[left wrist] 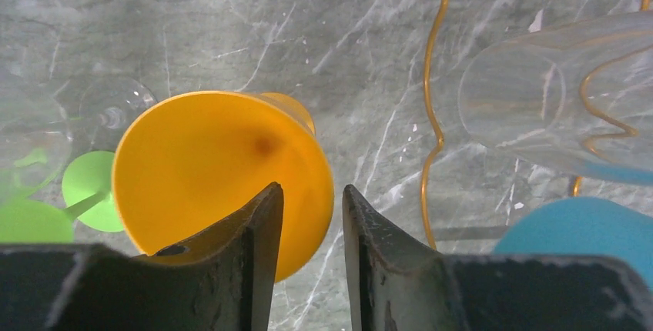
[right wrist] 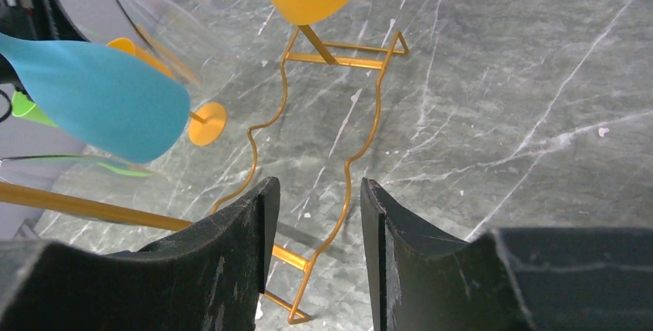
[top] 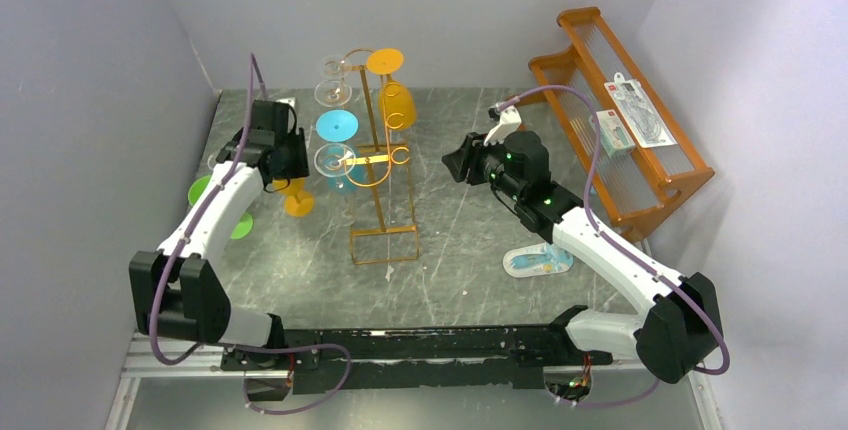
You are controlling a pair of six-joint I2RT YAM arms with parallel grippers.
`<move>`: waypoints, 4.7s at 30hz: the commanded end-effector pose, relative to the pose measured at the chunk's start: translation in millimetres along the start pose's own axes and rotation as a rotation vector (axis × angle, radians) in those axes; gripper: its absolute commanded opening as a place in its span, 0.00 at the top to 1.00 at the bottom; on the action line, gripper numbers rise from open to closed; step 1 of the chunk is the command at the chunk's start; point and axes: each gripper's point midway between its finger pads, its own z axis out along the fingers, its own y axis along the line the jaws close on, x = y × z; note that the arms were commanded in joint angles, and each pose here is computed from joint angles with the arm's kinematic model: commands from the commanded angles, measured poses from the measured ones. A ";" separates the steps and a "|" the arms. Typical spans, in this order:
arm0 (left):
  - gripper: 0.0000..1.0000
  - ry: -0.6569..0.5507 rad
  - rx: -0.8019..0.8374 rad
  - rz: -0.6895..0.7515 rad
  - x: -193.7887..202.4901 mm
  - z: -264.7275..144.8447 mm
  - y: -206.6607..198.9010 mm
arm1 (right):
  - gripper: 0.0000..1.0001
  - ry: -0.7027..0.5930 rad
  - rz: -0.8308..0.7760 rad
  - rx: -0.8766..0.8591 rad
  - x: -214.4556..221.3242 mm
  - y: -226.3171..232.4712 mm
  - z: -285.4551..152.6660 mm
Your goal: Place the wine glass upside down on the wine glass rack
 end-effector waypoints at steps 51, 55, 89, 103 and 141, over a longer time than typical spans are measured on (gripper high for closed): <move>0.95 -1.195 0.392 -0.164 -131.8 -326.0 -10.9 | 0.46 -0.154 0.064 -0.186 -35.7 39.3 -33.3; 0.95 -1.266 0.563 -0.263 -126.1 -341.1 -23.6 | 0.44 -0.190 0.096 -0.225 -44.5 47.6 -38.5; 0.95 -1.084 1.554 -0.301 -98.7 -370.5 -219.4 | 0.40 -0.740 0.532 -0.947 -163.3 161.1 -162.2; 0.95 -1.081 1.593 -0.302 -85.7 -375.9 -225.7 | 0.45 -0.841 0.606 -0.867 -186.5 149.4 -159.2; 0.95 -1.029 1.689 -0.154 -54.4 -377.7 -237.7 | 0.75 -0.776 0.591 -0.890 -208.0 173.1 -133.6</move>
